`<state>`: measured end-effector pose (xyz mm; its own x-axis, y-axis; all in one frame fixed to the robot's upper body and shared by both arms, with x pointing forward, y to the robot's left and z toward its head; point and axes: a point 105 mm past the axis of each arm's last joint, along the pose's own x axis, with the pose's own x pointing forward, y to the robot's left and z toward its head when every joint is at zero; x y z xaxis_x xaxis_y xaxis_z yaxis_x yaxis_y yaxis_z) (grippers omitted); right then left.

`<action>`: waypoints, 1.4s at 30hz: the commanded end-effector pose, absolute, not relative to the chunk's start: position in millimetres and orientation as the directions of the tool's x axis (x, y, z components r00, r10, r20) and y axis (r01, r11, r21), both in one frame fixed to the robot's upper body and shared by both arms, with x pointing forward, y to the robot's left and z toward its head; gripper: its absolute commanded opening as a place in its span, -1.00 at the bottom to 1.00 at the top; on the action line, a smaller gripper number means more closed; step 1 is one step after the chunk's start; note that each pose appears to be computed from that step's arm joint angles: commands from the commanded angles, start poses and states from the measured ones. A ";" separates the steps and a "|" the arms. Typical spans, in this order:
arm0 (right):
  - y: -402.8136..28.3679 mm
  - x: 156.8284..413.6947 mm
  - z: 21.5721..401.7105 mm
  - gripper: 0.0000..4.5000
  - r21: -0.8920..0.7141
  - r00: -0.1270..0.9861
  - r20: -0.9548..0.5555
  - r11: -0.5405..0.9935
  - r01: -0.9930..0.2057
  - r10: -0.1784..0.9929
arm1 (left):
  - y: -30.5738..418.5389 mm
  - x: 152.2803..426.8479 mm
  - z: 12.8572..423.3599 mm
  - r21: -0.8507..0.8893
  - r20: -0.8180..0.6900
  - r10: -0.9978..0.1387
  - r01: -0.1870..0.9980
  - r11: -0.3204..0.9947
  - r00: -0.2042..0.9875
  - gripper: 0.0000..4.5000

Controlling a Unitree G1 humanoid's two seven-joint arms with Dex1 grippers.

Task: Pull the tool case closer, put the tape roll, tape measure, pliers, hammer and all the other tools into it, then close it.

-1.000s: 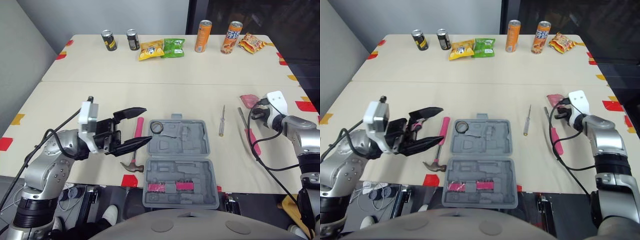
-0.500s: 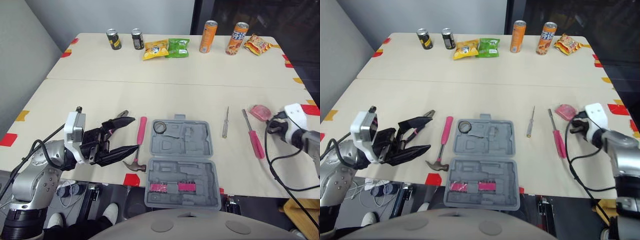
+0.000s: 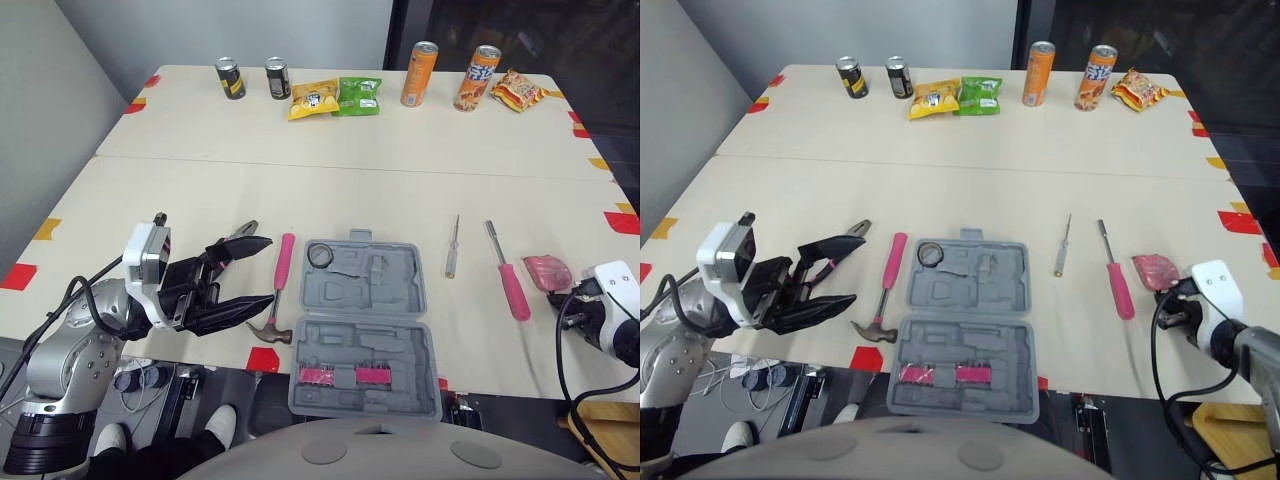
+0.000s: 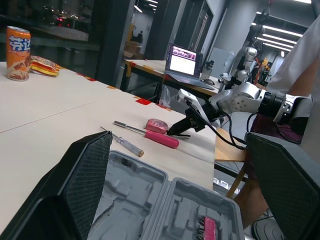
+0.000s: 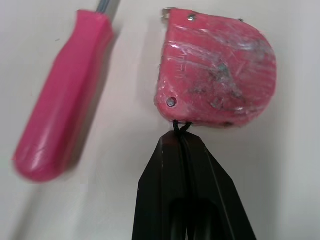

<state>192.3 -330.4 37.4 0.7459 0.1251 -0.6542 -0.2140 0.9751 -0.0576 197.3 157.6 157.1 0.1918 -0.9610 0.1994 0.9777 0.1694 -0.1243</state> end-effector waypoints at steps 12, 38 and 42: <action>-291.4 130.6 16.9 -0.99 0.115 0.555 -0.777 0.933 -0.341 0.299 | 155.5 187.0 160.1 -0.127 0.187 -0.971 0.984 0.124 0.147 1.00; -220.2 120.7 17.2 -0.99 0.207 0.319 -0.777 0.699 -0.685 0.542 | 178.7 167.1 140.2 -0.165 0.138 -0.981 0.980 0.113 0.136 1.00; -216.1 117.2 19.8 -0.99 0.209 0.313 -0.776 0.692 -0.691 0.547 | 178.1 165.4 139.4 -0.161 0.117 -0.985 0.981 0.104 0.124 1.00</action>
